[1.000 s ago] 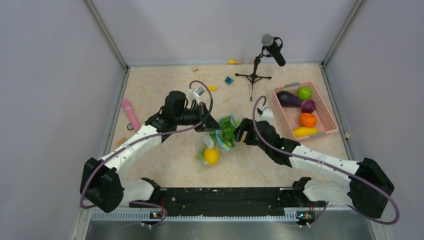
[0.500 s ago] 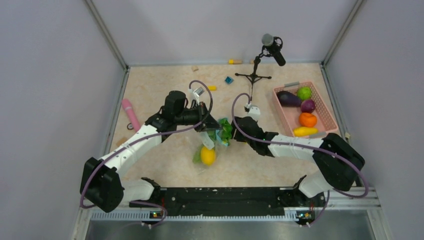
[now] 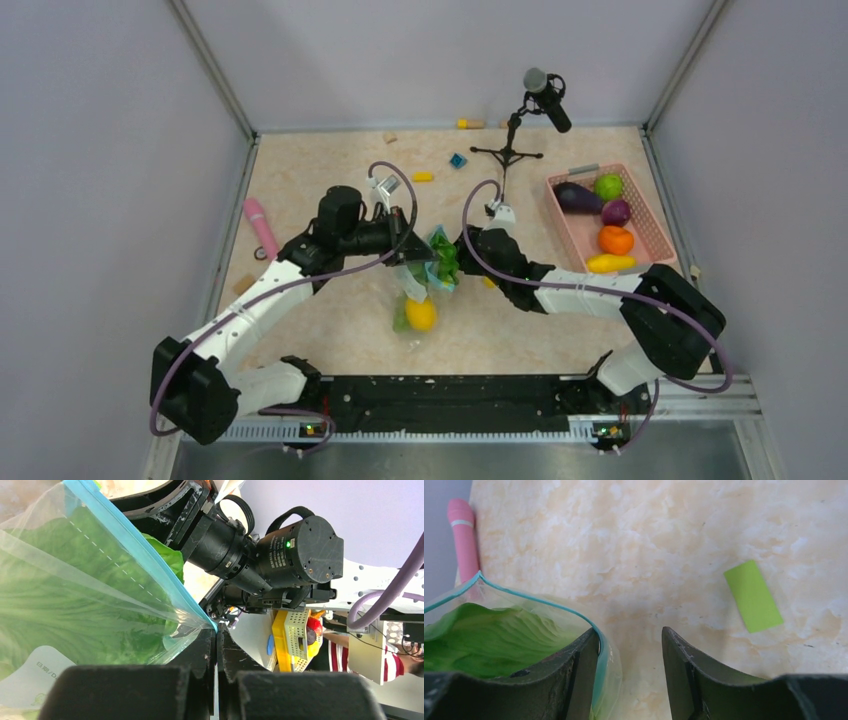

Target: Place the food in the zip-top bag and seal the zipper

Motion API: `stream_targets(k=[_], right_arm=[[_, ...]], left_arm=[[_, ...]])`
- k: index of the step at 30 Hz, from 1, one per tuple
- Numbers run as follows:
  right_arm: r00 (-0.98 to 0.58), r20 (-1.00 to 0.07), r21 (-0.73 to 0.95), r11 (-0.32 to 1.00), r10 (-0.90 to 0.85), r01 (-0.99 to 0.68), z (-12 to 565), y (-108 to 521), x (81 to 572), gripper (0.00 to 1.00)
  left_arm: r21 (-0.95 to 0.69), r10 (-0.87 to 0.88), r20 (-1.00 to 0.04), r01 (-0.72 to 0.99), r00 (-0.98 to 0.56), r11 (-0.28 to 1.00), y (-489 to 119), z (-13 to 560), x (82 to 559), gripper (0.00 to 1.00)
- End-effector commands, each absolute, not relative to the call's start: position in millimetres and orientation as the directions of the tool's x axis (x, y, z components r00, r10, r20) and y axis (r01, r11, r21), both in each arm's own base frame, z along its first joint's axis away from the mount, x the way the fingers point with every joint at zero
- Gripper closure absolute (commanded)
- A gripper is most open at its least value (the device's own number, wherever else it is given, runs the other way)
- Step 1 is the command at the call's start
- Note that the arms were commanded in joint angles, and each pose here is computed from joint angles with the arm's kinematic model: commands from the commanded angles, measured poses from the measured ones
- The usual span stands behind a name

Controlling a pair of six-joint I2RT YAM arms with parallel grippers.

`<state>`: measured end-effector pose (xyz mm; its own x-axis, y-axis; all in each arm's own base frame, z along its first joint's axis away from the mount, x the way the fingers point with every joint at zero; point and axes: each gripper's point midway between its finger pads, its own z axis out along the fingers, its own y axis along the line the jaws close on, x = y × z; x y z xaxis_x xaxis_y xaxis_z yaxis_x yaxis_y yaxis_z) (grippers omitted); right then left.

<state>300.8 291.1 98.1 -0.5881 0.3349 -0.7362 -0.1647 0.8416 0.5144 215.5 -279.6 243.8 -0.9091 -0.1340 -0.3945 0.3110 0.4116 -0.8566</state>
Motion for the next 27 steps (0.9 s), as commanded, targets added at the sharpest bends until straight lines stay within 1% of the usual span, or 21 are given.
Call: stream_targets(k=[1, 3, 7, 11, 13, 15, 16, 17, 18, 20, 22, 25, 27], right_arm=[[-0.568, -0.736, 0.581, 0.773, 0.367, -0.254, 118.7, 311.3, 307.6, 0.51], [-0.561, -0.737, 0.599, 0.749, 0.378, -0.283, 126.4, 316.7, 308.1, 0.51], [-0.572, -0.733, 0.612, 0.724, 0.369, -0.318, 127.6, 326.8, 307.5, 0.56], [-0.598, -0.724, 0.619, 0.706, 0.343, -0.344, 118.3, 338.1, 308.6, 0.61], [-0.608, -0.722, 0.623, 0.692, 0.331, -0.363, 115.0, 344.1, 307.8, 0.66], [-0.607, -0.724, 0.626, 0.681, 0.328, -0.379, 114.6, 347.3, 308.0, 0.76], [-0.608, -0.724, 0.627, 0.678, 0.326, -0.384, 114.5, 347.1, 307.6, 0.85], [-0.607, -0.726, 0.627, 0.674, 0.323, -0.391, 116.4, 346.7, 306.9, 0.97], [-0.602, -0.733, 0.619, 0.678, 0.318, -0.397, 117.5, 344.5, 305.6, 1.0], [-0.581, -0.758, 0.587, 0.699, 0.296, -0.409, 126.1, 335.3, 302.1, 1.0], [-0.588, -0.772, 0.529, 0.758, 0.243, -0.381, 128.2, 320.5, 299.1, 1.0], [-0.604, -0.78, 0.406, 0.865, 0.162, -0.293, 136.1, 287.3, 296.8, 1.0], [-0.605, -0.787, 0.339, 0.903, 0.117, -0.265, 150.8, 266.7, 290.0, 1.0]], left_arm=[[-0.832, -0.142, -0.474, 0.389, -0.869, 0.395, -273.2, 260.6, 209.5, 1.0], [-0.827, -0.148, -0.481, 0.391, -0.864, 0.404, -270.9, 260.0, 208.4, 1.0], [-0.82, -0.159, -0.492, 0.393, -0.856, 0.417, -267.6, 258.6, 208.5, 1.0], [-0.816, -0.157, -0.497, 0.399, -0.853, 0.418, -266.9, 258.4, 207.7, 1.0], [-0.812, -0.16, -0.5, 0.397, -0.851, 0.427, -265.8, 257.6, 208.2, 1.0], [-0.806, -0.161, -0.507, 0.4, -0.847, 0.436, -264.4, 257.5, 208.3, 1.0], [-0.802, -0.166, -0.509, 0.396, -0.845, 0.447, -263.1, 257.0, 209.4, 1.0], [-0.796, -0.174, -0.513, 0.39, -0.841, 0.462, -261.2, 255.5, 211.5, 1.0], [-0.791, -0.186, -0.518, 0.384, -0.835, 0.477, -259.0, 254.5, 214.2, 1.0], [-0.781, -0.22, -0.528, 0.367, -0.821, 0.505, -254.4, 252.2, 221.7, 1.0], [-0.758, -0.27, -0.54, 0.322, -0.797, 0.567, -245.5, 246.5, 235.6, 1.0], [-0.637, -0.345, -0.6, 0.169, -0.722, 0.752, -210.4, 235.0, 268.0, 1.0], [-0.551, -0.386, -0.648, 0.054, -0.657, 0.833, -183.1, 233.9, 284.8, 1.0]])
